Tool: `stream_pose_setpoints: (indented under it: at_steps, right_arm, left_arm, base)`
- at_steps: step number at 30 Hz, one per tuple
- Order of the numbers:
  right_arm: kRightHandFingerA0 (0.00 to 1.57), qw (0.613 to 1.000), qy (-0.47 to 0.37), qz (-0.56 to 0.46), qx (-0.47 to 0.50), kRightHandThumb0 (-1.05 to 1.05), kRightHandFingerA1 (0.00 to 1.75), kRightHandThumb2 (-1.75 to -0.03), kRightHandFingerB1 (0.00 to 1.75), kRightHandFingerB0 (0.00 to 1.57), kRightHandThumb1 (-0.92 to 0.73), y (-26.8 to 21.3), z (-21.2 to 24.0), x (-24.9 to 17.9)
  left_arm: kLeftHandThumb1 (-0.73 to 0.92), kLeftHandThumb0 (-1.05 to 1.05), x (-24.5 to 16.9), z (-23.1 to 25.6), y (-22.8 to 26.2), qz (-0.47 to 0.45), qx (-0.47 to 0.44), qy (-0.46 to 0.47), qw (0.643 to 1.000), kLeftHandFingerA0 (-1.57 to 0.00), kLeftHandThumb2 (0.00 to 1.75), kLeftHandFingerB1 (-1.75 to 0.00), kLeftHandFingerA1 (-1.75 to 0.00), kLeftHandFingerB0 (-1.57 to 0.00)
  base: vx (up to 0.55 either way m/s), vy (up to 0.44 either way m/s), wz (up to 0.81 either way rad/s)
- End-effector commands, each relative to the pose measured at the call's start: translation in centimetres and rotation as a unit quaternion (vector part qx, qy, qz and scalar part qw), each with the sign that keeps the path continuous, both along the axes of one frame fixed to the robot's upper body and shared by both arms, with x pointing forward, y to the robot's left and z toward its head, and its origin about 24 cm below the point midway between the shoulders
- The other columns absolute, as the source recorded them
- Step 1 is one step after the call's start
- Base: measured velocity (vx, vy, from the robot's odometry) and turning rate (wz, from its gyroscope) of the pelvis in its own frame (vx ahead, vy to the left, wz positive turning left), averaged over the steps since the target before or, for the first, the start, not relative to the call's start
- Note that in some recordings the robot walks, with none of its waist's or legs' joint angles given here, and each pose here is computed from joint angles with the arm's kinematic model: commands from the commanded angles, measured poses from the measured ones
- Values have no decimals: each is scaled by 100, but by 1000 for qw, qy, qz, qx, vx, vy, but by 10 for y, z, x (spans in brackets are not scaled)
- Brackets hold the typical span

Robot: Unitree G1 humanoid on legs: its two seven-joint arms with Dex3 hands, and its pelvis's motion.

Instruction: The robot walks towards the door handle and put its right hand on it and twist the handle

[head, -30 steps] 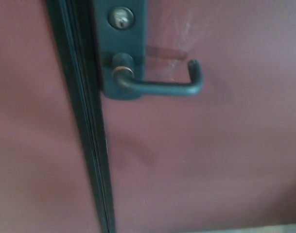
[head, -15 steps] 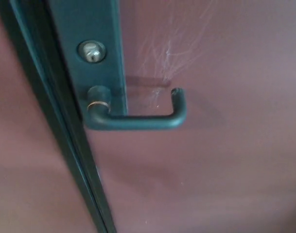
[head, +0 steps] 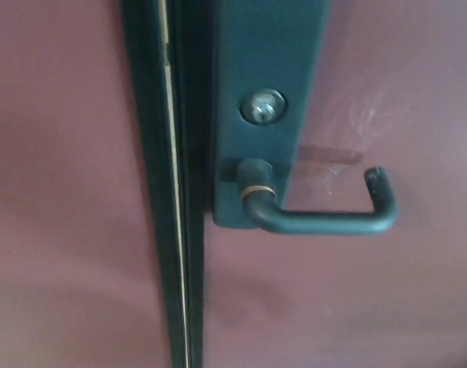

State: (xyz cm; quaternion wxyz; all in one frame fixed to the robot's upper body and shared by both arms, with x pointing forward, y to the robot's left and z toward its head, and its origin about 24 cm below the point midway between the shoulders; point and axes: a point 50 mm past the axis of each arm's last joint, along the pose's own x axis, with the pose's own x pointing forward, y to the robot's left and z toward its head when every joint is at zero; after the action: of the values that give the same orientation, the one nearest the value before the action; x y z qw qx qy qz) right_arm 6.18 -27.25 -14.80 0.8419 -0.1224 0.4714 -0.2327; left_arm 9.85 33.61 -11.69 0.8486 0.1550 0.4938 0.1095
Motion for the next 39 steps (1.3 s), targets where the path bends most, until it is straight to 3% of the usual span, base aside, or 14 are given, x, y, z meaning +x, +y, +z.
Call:
stream_pose_setpoints:
  at_steps: [1, 27, 28, 31, 32, 33, 34, 38, 39]
  right_arm:
    - [56, 1000, 3, -8, 5, -41, 52, -71, 43, 38, -48, -1, 0, -3]
    - [63, 1000, 8, 1, 5, -42, 54, -71, 43, 38, -48, 0, -1, -5]
    - [64, 1000, 2, -6, 8, -41, 55, -72, 44, 38, -47, 0, -1, -5]
    - [64, 1000, 1, -7, 9, -41, 55, -72, 44, 38, -47, 0, -1, -5]
    - [70, 1000, -25, -3, 19, -34, 46, -57, 35, 42, -57, 2, 1, 2]
    - [70, 999, -36, -1, 23, -34, 46, -57, 35, 42, -57, 3, 2, 4]
    - [61, 999, -47, 4, 27, -42, 54, -71, 44, 37, -48, -1, 4, 5]
    - [61, 998, -49, 4, 28, -42, 54, -71, 44, 37, -48, -1, 4, 5]
    - [51, 991, -125, 7, 37, -44, 51, -71, 43, 35, -48, -11, 17, 8]
  left_arm:
    - [61, -19, 0, 0, 0, -2, -4, 3, 1000, -66, 58, -42, -54, -47]
    - [62, -19, -2, 0, 1, -9, 0, 6, 1000, -67, 58, -42, -54, -49]
    - [54, -26, -1, 0, 0, -15, 2, 6, 1000, -63, 68, -48, -58, -46]
    - [54, -26, -1, 0, 0, -16, 3, 7, 1000, -63, 68, -48, -58, -46]
    - [62, -19, 2, 3, 4, -10, 5, -1, 1000, -64, 58, -42, -52, -49]
    - [62, -19, 3, 4, 5, -7, 5, -4, 1000, -64, 58, -42, -52, -49]
    - [55, -27, 2, 4, 4, -4, 3, -7, 1000, -61, 68, -48, -58, -45]
    - [55, -27, 2, 4, 4, -4, 2, -7, 1000, -61, 68, -48, -58, -45]
    - [62, -19, 3, 2, 1, -7, -2, -8, 1000, -66, 58, -42, -55, -49]
  base:
    - [0, 0, 0]
    - [3, -12, 1]
    - [0, 0, 0]
    - [0, 0, 0]
    - [0, 0, 0]
    - [0, 0, 0]
    - [0, 0, 0]
    - [0, 0, 0]
    - [0, 0, 0]
